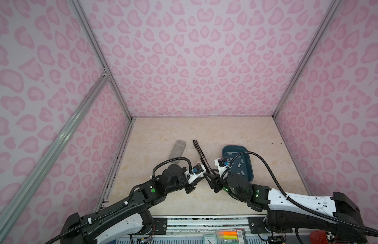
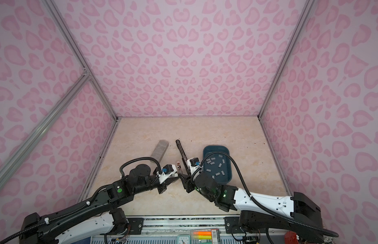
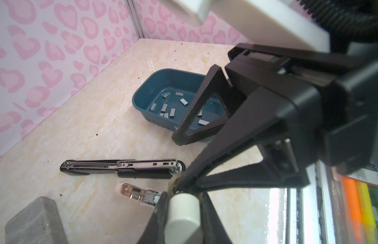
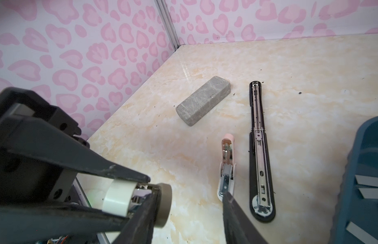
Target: Load the staples into the stapler
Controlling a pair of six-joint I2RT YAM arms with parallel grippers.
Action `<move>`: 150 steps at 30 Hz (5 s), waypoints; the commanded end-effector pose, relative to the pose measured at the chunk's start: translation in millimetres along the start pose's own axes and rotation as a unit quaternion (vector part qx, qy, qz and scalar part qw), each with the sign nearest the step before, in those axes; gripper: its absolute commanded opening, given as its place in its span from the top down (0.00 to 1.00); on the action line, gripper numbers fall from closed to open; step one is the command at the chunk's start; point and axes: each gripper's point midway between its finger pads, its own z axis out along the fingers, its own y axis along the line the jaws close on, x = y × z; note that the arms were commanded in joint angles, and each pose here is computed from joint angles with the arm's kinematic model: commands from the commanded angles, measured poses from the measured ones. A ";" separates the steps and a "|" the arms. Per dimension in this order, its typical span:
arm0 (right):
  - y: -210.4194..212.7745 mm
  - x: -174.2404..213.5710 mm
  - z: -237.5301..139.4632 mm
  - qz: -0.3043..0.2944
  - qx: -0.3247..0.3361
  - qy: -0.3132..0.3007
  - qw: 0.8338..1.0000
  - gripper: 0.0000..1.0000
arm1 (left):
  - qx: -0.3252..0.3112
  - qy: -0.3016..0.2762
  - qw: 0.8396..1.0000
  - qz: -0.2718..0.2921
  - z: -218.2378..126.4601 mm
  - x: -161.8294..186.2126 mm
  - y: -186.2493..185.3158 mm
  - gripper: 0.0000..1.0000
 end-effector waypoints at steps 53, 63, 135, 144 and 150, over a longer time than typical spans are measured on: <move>-24.6 -0.5 0.9 -0.031 0.073 0.005 0.997 0.47 | -0.033 -0.060 0.998 -0.003 -19.5 -24.7 9.8 0.96; -13.8 -12.0 -21.9 -0.021 0.026 -0.010 0.999 0.52 | -0.033 -0.046 0.998 -0.005 -15.3 -21.8 10.5 0.97; 8.5 4.1 5.1 -0.030 -0.051 0.000 0.998 0.66 | -0.048 -0.117 0.992 0.004 -42.6 -33.5 9.7 0.96; 9.1 -0.2 -35.9 -0.112 -0.130 -0.065 0.983 0.41 | -0.028 -0.106 0.994 0.010 -36.0 -31.9 3.8 0.96; 34.5 16.8 -56.9 -0.180 -0.225 -0.079 0.954 0.26 | 0.039 -0.107 0.993 0.029 -32.9 -35.4 -18.4 0.96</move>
